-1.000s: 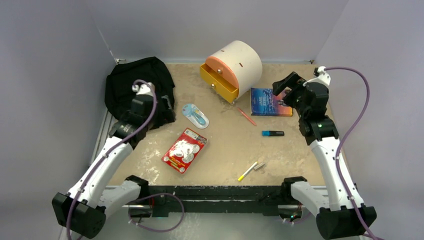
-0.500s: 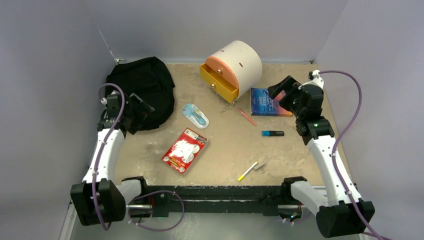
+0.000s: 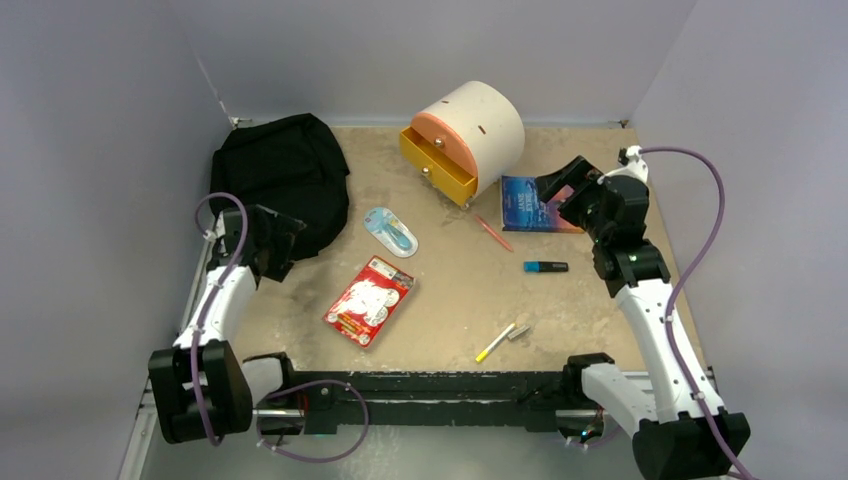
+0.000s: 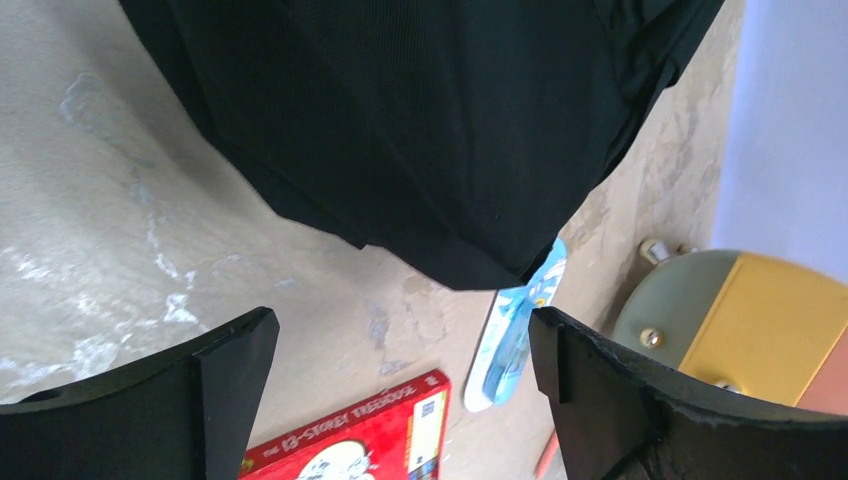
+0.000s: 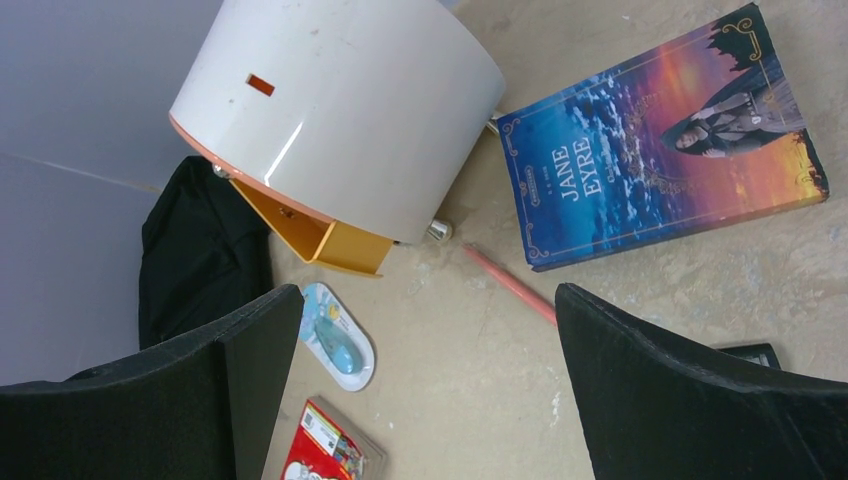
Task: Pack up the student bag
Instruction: Pick up the student bag at the corner of the board.
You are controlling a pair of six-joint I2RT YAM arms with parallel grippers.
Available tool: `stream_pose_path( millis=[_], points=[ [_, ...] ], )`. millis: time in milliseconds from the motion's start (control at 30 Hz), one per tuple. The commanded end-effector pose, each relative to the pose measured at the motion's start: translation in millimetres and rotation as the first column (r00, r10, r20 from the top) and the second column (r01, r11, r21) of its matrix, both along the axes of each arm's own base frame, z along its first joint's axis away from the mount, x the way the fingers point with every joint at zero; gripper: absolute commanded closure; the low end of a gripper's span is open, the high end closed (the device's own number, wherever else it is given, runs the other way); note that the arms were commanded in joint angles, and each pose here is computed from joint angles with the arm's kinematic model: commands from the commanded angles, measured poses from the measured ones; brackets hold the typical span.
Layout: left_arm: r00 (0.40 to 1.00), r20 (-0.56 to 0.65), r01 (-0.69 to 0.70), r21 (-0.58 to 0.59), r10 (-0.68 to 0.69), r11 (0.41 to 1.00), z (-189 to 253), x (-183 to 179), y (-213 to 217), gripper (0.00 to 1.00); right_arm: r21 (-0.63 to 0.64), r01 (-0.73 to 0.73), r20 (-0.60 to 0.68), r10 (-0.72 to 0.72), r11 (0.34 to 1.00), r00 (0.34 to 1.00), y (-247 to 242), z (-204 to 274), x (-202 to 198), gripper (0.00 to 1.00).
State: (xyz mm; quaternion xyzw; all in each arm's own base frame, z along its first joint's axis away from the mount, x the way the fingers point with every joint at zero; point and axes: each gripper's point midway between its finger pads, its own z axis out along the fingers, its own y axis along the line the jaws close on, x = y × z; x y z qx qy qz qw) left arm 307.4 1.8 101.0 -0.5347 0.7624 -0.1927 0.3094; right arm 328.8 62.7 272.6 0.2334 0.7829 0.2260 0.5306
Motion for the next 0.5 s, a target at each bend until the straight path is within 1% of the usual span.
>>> stream_pose_path(
  millis=[0,200,333,467],
  points=[
    [0.987,0.122,-0.103,-0.037,0.107,0.994,13,33,13,0.02,0.015,-0.018,0.052,0.017,1.000,0.999,3,11,-2,0.01],
    [0.985,0.086,-0.146,-0.049,0.150,0.988,-10,49,21,0.02,0.011,-0.018,0.059,0.018,1.000,0.998,2,12,-4,0.01],
    [0.986,0.089,-0.138,-0.036,0.141,0.990,-16,64,25,0.02,0.006,-0.019,0.059,0.019,1.000,0.998,2,11,-7,0.01],
    [0.990,0.064,-0.126,-0.003,0.126,0.992,-22,79,31,0.03,0.010,-0.037,0.060,0.036,0.999,0.998,5,10,-9,0.01]
  ],
)
